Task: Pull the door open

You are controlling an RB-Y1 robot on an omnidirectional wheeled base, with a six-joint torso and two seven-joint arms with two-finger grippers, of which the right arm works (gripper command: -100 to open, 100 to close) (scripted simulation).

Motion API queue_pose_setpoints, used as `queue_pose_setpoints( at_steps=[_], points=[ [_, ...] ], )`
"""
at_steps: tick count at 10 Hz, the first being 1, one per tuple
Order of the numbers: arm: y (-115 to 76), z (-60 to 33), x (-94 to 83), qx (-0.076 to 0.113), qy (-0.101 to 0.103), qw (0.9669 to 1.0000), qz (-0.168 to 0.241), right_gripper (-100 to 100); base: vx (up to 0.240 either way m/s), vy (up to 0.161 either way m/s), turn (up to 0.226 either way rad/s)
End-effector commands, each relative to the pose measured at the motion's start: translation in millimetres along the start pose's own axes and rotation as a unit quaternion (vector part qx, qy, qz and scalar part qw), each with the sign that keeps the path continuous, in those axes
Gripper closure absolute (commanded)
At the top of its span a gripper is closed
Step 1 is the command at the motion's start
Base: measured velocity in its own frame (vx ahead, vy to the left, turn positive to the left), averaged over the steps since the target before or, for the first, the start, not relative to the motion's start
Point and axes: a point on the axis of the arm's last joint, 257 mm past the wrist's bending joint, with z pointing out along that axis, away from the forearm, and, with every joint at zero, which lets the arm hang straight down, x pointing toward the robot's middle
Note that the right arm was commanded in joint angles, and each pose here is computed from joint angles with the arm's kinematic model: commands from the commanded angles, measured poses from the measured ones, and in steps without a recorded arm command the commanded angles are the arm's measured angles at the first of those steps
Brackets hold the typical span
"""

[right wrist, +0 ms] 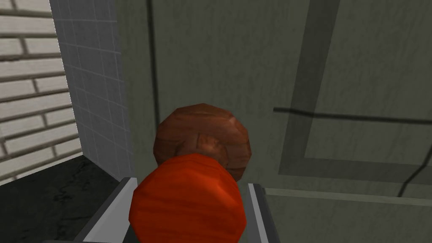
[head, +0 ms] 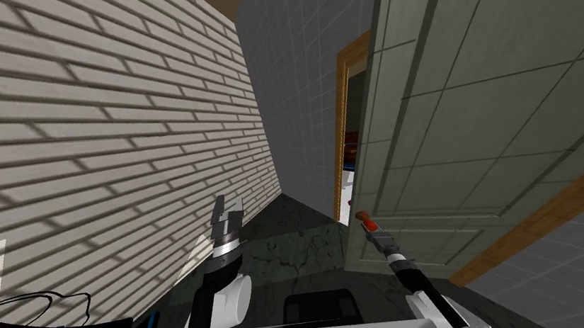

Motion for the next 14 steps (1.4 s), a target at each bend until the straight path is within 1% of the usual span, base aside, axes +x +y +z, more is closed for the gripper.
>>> queue_pose_setpoints(
  at_steps=[1, 2, 3, 9, 10, 11, 13, 14],
  points=[
    [0.0, 0.0, 0.0, 0.0, 0.0, 1.0, 0.0, 100, -0.111, -0.014, 0.017],
    [-1.1, -9.2, -1.4, 0.015, -0.001, 0.9999, 0.0, 100, -0.159, -0.032, 0.13],
    [-1.1, -11.1, -1.2, 0.018, -0.001, 0.9998, 0.0, 100, -0.222, -0.058, 0.109],
    [-2.1, -37.6, 0.2, 0.064, 0.0, 0.998, 0.001, 100, -0.198, -0.056, 0.097],
    [-2.2, -35.4, -0.1, 0.059, -0.001, 0.9982, 0.0, 100, -0.099, -0.021, 0.022],
    [-1.1, -43.7, -1.7, 0.067, -0.002, 0.9978, 0.0, 100, -0.113, -0.046, 0.125],
    [0.7, -50.2, -1.5, 0.073, -0.001, 0.9974, 0.0, 100, -0.172, -0.049, 0.135],
    [2.1, -55.3, -1.3, 0.077, -0.001, 0.997, 0.0, 100, -0.203, -0.093, 0.135]
  ],
)
